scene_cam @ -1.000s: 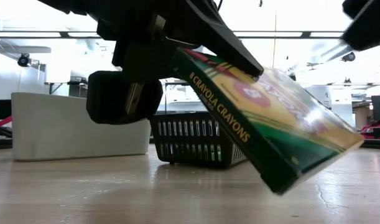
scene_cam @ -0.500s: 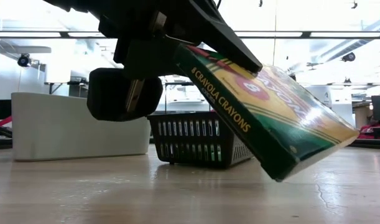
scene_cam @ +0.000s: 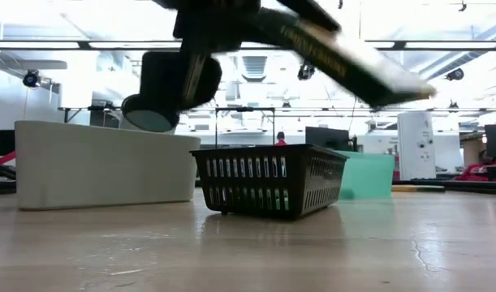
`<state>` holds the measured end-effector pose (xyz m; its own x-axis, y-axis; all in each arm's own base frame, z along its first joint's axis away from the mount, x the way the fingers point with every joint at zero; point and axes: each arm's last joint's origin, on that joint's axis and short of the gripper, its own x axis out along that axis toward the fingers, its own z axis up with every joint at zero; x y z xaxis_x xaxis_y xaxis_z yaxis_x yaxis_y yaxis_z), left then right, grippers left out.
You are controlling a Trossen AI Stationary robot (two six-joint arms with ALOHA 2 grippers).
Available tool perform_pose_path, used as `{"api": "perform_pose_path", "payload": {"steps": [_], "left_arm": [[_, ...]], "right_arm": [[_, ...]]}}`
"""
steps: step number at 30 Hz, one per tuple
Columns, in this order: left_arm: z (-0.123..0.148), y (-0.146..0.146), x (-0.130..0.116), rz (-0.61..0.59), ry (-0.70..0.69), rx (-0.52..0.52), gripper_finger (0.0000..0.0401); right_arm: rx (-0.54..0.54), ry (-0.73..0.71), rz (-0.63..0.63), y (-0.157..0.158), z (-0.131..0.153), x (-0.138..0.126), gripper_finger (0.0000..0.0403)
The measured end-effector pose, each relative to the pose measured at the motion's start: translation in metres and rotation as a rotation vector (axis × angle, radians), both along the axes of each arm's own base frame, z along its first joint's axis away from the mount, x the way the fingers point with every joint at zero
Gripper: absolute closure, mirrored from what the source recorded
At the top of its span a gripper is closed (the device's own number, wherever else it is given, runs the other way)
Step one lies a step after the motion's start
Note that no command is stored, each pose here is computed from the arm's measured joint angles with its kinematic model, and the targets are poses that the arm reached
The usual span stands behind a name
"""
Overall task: Pick & Place School Supplies
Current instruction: Put the crayon box into the light green bin
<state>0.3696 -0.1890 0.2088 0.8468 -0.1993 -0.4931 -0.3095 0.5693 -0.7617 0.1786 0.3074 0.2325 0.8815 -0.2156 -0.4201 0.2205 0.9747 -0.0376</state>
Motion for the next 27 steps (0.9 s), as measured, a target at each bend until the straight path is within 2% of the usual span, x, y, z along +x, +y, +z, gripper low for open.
{"api": "perform_pose_path", "payload": {"steps": [4,8,15,20,27], "left_arm": [[0.017,0.008,-0.006,0.043,-0.023,0.046,0.036],[0.036,0.017,-0.014,0.096,-0.042,0.109,0.036],[0.074,0.036,-0.037,0.219,-0.094,0.29,0.036],[0.096,0.056,-0.067,0.259,-0.006,0.37,0.036],[0.113,0.082,-0.118,0.326,0.193,0.369,0.036]], "right_arm": [[0.054,-0.086,-0.049,0.002,-0.008,-0.012,0.0394],[0.131,-0.102,-0.08,0.001,-0.019,-0.019,0.0394],[0.136,-0.101,-0.104,-0.008,-0.036,-0.024,0.0394],[0.15,-0.1,-0.129,-0.015,-0.049,-0.027,0.0394],[0.261,-0.128,-0.203,-0.026,-0.064,-0.031,0.0394]]}}
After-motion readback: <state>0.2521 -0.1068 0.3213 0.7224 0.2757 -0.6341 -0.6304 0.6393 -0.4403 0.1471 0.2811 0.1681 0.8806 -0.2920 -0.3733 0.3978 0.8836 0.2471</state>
